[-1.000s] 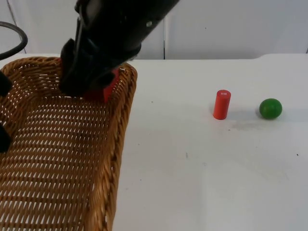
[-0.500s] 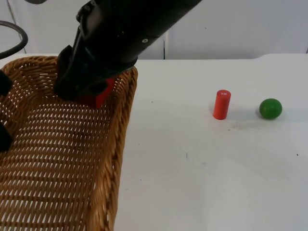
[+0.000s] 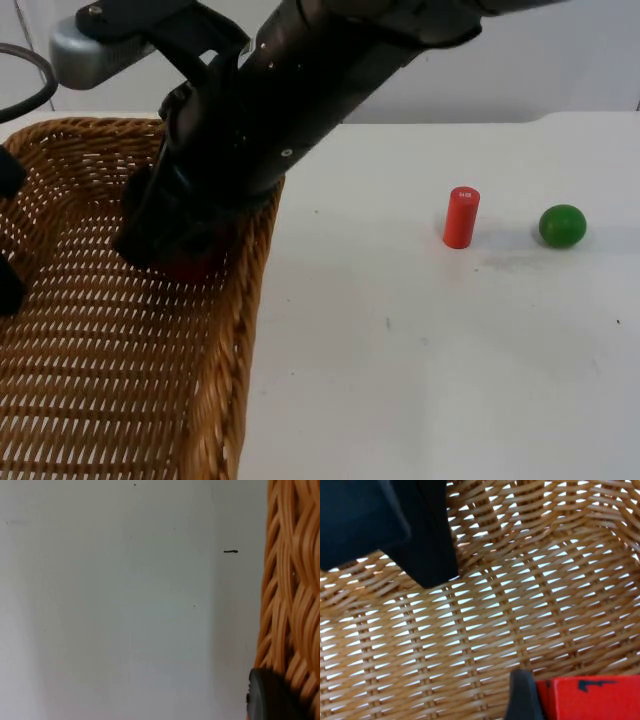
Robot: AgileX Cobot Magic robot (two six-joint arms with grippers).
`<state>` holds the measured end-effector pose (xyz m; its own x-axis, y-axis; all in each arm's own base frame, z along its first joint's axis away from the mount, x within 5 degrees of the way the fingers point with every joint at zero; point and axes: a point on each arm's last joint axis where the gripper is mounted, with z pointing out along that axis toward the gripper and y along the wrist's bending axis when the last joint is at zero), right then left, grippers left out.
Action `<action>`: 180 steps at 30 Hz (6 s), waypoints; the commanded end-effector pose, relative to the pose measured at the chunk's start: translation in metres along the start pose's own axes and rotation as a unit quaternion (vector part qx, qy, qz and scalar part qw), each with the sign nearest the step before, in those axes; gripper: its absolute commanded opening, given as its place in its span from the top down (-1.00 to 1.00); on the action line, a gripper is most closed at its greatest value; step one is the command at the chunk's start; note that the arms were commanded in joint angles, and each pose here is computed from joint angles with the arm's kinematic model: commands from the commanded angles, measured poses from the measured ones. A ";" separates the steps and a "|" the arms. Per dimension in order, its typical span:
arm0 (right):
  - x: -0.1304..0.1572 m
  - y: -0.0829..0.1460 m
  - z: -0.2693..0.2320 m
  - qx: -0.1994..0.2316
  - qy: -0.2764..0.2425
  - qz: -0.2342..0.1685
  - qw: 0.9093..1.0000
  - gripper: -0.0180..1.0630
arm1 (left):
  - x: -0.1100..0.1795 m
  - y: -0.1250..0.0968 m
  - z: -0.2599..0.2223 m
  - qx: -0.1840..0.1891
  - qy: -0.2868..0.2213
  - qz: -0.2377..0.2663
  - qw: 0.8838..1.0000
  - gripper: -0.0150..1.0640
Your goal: Pick up the basket with the left hand and place the object to the left of the red cylinder into the basket with the right hand.
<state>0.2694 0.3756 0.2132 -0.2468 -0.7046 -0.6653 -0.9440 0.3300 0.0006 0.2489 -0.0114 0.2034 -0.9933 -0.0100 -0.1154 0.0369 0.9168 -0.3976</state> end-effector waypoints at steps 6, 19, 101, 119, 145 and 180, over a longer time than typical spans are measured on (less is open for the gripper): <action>-0.005 0.001 -0.004 0.003 -0.014 0.002 1.000 -0.40 | -0.001 -0.003 -0.003 0.013 -0.009 -0.007 1.000 0.98; -0.029 -0.001 -0.079 0.024 -0.046 -0.019 0.998 -0.98 | -0.002 -0.003 -0.003 0.012 -0.010 -0.006 1.000 0.98; 0.066 0.014 -0.250 0.057 -0.030 0.037 0.997 -0.98 | -0.077 0.029 0.060 0.039 -0.007 -0.005 0.999 0.98; 0.065 0.013 -0.250 0.060 -0.034 0.030 0.997 -0.98 | -0.092 0.057 0.114 0.024 -0.013 -0.005 1.000 0.98; 0.065 0.014 -0.250 0.058 -0.031 0.031 0.997 -0.98 | -0.091 0.060 0.118 0.020 -0.008 -0.004 1.000 0.30; 0.064 0.013 -0.250 0.062 -0.042 0.048 0.996 -0.98 | -0.055 -0.024 -0.078 -0.045 -0.202 0.099 0.973 -0.98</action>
<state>0.1880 0.1798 0.3548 -0.3160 -0.6256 -0.7133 -0.8848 0.4657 -0.0164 0.2973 -0.0015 0.2856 -0.8426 0.0453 -0.5367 0.2007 0.9511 -0.2348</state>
